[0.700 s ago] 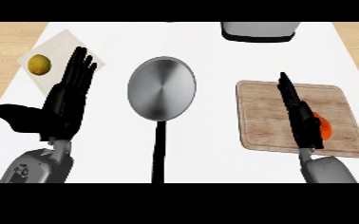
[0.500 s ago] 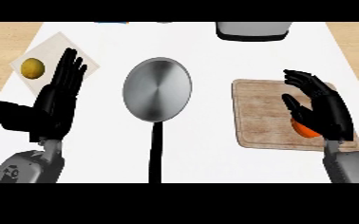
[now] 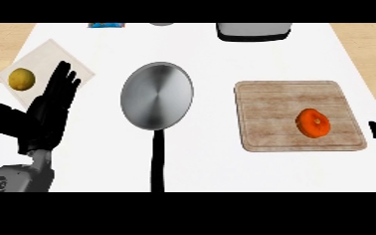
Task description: Pick the squash from the cutting board and place it in the pan
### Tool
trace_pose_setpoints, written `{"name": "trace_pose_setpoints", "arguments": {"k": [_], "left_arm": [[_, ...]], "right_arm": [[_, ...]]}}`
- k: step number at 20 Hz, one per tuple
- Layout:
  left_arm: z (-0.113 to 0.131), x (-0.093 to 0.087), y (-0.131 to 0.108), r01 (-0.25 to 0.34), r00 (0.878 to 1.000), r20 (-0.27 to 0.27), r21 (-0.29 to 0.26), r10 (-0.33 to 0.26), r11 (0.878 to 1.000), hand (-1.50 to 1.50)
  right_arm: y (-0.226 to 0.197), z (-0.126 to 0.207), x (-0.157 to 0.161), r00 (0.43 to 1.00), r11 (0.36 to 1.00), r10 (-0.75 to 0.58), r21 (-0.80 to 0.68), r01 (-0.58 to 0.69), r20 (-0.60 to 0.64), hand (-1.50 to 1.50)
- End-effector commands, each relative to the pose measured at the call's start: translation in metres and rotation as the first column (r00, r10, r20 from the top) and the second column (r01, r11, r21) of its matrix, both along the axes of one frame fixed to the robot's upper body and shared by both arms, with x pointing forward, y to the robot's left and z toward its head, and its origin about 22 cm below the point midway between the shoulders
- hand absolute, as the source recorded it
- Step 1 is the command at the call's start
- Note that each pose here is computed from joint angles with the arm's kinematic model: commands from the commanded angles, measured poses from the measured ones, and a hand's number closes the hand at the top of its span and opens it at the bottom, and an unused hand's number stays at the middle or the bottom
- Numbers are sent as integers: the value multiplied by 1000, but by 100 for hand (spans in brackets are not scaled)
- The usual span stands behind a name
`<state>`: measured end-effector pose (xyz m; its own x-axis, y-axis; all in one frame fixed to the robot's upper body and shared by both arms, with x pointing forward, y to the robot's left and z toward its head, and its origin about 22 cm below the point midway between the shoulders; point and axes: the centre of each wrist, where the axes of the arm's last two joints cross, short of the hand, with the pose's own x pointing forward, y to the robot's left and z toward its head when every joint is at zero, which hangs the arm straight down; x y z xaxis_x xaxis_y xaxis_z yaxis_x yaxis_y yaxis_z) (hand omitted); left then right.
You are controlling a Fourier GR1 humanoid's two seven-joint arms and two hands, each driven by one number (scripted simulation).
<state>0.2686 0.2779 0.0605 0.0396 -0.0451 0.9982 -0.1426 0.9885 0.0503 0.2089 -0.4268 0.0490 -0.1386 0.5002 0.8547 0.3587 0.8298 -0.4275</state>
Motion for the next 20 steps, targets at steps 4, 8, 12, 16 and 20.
{"name": "trace_pose_setpoints", "arguments": {"k": [4, 8, 12, 16, 20], "left_arm": [[1, 0, -4, 22, 1000, -6, 1, -22, 1000, 0], [19, 9, -13, 49, 999, -12, -21, -49, 999, 0], [-4, 15, -8, 35, 999, -23, -15, -36, 999, 0], [11, 12, -13, 59, 998, 4, 6, -59, 998, 0], [14, 20, -17, 65, 998, -1, -12, -65, 998, 0]], "right_arm": [[-50, 41, -58, 995, 968, -35, -249, 11, -92, -150], [-46, 66, -42, 993, 941, -1, -335, -39, -117, -150], [-31, 92, -27, 959, 893, 9, -429, -136, -284, -150], [-13, 111, -2, 921, 837, -71, -526, -153, -382, -150], [2, 97, 21, 860, 801, -81, -547, -244, -503, -150]]}}
